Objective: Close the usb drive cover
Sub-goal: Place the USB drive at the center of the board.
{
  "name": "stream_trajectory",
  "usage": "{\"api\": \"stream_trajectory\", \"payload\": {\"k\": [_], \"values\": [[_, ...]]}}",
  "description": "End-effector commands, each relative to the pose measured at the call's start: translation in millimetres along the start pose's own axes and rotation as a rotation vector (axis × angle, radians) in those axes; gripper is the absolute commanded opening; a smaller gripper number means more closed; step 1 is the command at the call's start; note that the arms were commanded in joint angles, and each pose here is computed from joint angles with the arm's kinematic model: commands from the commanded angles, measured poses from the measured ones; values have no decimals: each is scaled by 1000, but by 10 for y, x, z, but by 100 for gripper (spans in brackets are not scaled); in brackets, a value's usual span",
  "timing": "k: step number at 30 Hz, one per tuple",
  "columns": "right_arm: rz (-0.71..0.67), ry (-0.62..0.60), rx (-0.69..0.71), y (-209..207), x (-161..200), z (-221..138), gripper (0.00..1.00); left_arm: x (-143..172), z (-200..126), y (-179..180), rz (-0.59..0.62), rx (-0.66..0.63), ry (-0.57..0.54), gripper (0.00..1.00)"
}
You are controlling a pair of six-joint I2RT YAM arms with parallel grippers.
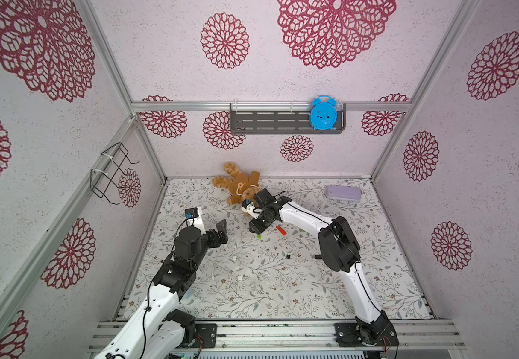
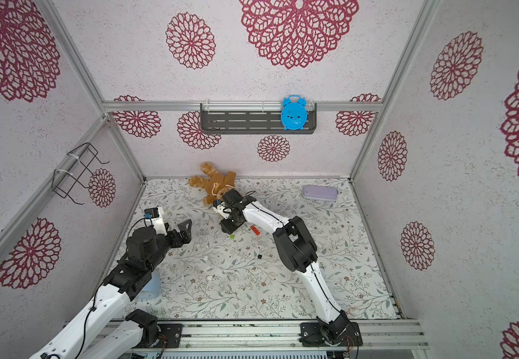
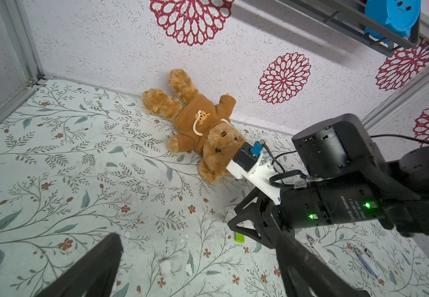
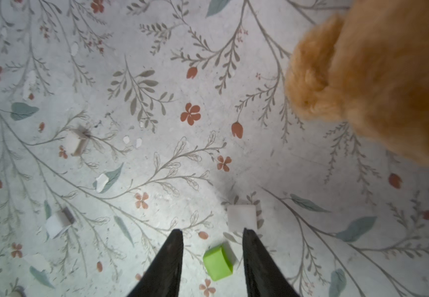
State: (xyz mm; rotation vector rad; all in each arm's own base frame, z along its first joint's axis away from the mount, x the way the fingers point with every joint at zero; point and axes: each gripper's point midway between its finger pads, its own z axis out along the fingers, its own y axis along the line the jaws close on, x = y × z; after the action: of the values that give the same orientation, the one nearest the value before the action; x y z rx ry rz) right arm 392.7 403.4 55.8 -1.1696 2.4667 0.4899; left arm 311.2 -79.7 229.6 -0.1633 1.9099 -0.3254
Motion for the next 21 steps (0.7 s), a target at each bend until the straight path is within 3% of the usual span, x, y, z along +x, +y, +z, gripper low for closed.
{"api": "stream_trajectory", "payload": {"k": [1,21], "values": [[24,-7,-13,38,-76,-98,41,-46,-35,43,-3,-18,-10,97],[31,44,27,100,91,-114,40,1,-11,46,-21,-8,1,97]]}}
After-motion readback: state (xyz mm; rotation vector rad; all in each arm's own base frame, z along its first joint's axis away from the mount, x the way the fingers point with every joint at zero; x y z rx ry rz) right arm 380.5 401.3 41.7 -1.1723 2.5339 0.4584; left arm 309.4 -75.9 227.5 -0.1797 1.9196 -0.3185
